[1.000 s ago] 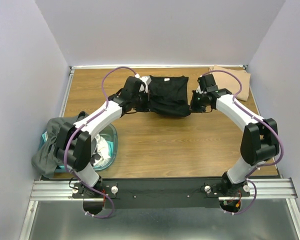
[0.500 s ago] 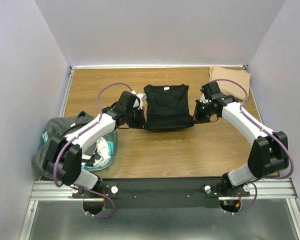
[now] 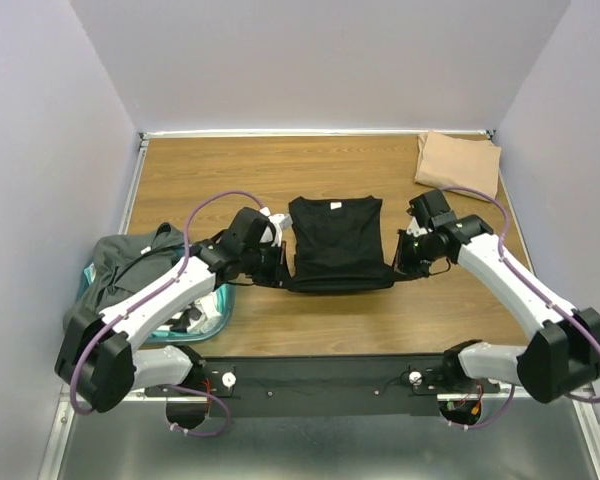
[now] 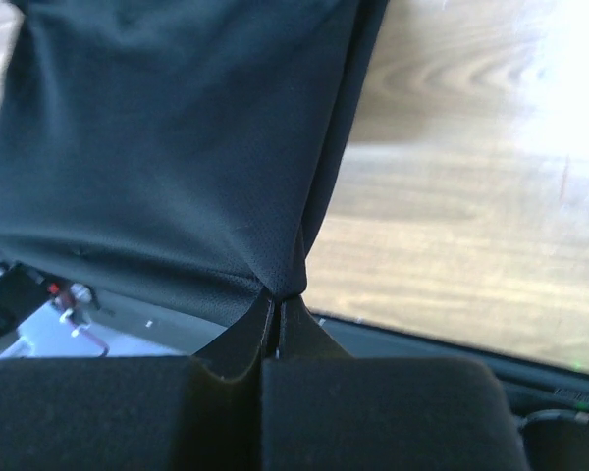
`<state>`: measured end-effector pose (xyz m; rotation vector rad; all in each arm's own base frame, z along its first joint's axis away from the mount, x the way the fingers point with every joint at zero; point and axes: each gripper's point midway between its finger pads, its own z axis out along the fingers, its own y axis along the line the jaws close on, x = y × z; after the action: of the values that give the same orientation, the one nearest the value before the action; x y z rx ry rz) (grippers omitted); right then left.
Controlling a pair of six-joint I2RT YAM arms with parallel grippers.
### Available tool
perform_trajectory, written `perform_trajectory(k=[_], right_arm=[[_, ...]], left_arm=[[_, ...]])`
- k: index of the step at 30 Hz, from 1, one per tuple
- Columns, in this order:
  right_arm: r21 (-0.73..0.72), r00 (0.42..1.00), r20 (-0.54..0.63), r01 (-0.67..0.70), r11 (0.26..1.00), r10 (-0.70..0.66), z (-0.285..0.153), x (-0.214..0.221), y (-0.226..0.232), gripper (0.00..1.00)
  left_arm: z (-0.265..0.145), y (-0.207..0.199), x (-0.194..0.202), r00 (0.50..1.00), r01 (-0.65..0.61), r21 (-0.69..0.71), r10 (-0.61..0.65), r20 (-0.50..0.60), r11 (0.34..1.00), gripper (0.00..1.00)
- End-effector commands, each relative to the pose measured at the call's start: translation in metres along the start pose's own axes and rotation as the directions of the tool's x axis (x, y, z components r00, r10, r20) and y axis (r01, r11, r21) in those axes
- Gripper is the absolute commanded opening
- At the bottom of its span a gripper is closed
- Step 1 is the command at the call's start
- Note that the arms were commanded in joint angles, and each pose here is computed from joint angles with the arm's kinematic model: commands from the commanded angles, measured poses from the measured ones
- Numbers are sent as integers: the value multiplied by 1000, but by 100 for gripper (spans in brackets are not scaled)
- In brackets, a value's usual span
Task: Fold and stack the t-shirts
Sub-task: Fold the tshirt
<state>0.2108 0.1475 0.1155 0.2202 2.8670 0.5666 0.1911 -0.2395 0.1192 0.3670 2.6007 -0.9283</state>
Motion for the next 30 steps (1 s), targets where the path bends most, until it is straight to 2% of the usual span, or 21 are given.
perform_trajectory(k=[1, 8, 17, 25, 30], right_arm=[[13, 998, -9, -64, 998, 64, -23, 21, 0, 0], [-21, 987, 84, -134, 991, 135, -50, 9, 13, 0], [42, 966, 187, -190, 981, 180, -54, -17, 8, 0], [133, 949, 260, -216, 967, 176, -42, -50, -1, 0], [179, 944, 299, -202, 963, 142, -37, -74, -1, 0]], left_arm=[[-23, -17, -3, 999, 41, 23, -42, 34, 999, 0], [-47, -37, -20, 991, 72, 53, -77, 109, 996, 0], [-44, -39, -48, 985, 63, 37, -68, 158, 997, 0], [-31, -17, -70, 983, 61, 17, -63, 171, 998, 0], [-17, -4, -78, 990, 39, 19, -41, 138, 999, 0]])
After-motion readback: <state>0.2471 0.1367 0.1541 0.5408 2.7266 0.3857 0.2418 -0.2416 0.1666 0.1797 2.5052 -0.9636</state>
